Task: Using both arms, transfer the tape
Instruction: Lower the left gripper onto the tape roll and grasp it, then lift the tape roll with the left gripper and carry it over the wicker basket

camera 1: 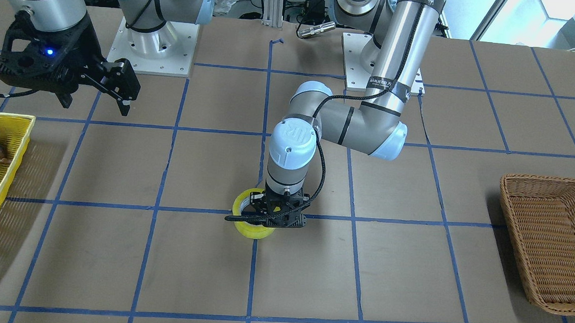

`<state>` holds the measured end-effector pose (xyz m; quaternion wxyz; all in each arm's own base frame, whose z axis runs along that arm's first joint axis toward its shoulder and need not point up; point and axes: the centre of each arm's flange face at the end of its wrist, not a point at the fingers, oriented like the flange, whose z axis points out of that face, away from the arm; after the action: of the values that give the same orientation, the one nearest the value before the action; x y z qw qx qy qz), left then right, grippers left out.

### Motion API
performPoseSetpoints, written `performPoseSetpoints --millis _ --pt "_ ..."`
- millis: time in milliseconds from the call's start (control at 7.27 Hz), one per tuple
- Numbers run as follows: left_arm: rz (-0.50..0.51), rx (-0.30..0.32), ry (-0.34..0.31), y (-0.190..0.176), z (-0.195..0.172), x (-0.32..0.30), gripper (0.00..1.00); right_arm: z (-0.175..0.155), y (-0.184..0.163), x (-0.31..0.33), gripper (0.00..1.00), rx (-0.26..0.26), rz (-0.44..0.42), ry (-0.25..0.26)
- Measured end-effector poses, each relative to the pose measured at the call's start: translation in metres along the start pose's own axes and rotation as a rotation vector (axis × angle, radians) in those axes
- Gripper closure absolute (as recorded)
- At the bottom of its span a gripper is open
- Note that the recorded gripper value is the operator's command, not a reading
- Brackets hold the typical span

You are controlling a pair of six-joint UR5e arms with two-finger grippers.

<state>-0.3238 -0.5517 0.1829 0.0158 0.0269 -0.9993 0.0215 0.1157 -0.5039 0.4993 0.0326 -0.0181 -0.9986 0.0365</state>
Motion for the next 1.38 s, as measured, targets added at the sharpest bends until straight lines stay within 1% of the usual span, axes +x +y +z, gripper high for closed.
performPoseSetpoints --millis 275,413,550,688,826,963,1101,1239,1376 --pt "-0.014 0.011 0.001 -0.004 -0.012 -0.009 1.00 0.000 0.002 -0.005 0.00 0.000 -0.010 -0.001" --pt "-0.035 0.022 0.001 -0.015 -0.024 -0.026 1.00 0.000 0.003 -0.006 0.00 0.000 -0.013 -0.001" --pt "-0.050 0.024 0.002 -0.034 -0.044 -0.059 1.00 0.000 0.003 -0.006 0.00 -0.001 -0.013 -0.001" --pt "-0.039 0.015 0.011 -0.059 -0.076 -0.109 1.00 0.001 0.003 -0.007 0.00 -0.003 -0.014 -0.002" --pt "-0.015 -0.005 0.021 -0.088 -0.116 -0.170 1.00 0.003 0.003 -0.007 0.00 -0.005 -0.014 -0.002" --pt "0.004 -0.017 0.006 -0.115 -0.158 -0.231 1.00 0.003 0.004 -0.007 0.00 -0.007 -0.014 -0.002" --pt "0.024 -0.022 -0.035 -0.136 -0.194 -0.289 1.00 0.003 0.004 -0.007 0.00 -0.007 -0.015 -0.003" --pt "0.059 -0.036 -0.066 -0.145 -0.214 -0.350 1.00 0.003 0.004 -0.007 0.00 -0.007 -0.016 -0.003" --pt "0.109 -0.054 -0.074 -0.144 -0.219 -0.421 1.00 0.003 0.005 -0.007 0.00 -0.006 -0.017 -0.003"
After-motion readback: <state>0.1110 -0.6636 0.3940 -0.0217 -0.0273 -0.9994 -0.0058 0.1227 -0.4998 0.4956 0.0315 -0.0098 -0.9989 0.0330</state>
